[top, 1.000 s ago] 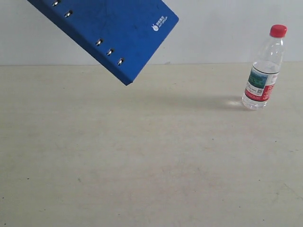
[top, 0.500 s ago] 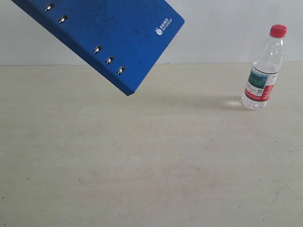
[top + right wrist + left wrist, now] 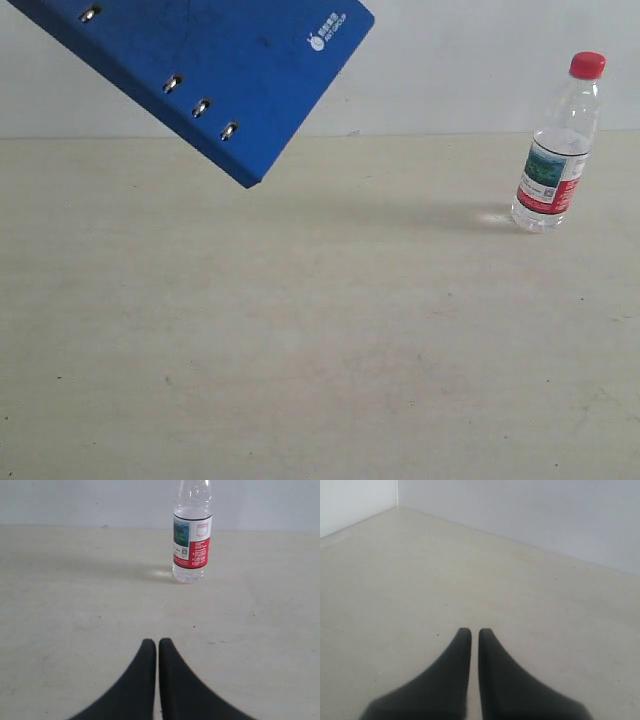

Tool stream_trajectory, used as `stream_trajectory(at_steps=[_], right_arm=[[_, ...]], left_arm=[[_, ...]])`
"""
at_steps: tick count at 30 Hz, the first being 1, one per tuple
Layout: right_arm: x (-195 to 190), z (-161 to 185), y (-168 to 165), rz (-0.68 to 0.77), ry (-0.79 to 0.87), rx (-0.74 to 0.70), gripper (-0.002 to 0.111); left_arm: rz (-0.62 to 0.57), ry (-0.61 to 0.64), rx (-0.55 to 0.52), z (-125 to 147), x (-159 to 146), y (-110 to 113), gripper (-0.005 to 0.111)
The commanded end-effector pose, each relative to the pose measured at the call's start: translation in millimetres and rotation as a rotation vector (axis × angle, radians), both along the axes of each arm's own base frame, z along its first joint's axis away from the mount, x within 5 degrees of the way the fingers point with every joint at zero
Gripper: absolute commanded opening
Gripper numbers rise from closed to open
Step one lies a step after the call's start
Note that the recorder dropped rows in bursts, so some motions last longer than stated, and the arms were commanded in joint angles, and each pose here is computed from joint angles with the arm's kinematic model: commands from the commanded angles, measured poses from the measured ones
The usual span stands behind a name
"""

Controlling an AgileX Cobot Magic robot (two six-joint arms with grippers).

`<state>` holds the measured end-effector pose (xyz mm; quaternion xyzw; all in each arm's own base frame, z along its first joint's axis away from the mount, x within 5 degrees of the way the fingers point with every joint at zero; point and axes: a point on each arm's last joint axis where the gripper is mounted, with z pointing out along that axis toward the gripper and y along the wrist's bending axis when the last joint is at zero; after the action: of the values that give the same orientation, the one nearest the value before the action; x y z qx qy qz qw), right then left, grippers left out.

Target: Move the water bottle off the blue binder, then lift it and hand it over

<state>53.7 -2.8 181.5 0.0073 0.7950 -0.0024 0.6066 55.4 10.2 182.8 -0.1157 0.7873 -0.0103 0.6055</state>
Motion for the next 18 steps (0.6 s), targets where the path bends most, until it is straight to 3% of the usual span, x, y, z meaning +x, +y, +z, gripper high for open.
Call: stream_trajectory(at_steps=[1, 7, 18], right_arm=[[-0.7, -0.7, -1.5, -0.040, 0.005, 0.011, 0.000], [-1.0, -1.1, -2.9, -0.112, 0.009, 0.011, 0.000], [-0.8, -1.8, 0.1, -0.109, 0.014, 0.062, 0.000]], left_arm=[[0.000, -0.006, 0.006, -0.1, -0.2, 0.1, 0.005], [0.000, -0.007, 0.009, -0.1, -0.2, 0.2, 0.005], [0.000, -0.007, 0.009, -0.1, -0.2, 0.2, 0.005]])
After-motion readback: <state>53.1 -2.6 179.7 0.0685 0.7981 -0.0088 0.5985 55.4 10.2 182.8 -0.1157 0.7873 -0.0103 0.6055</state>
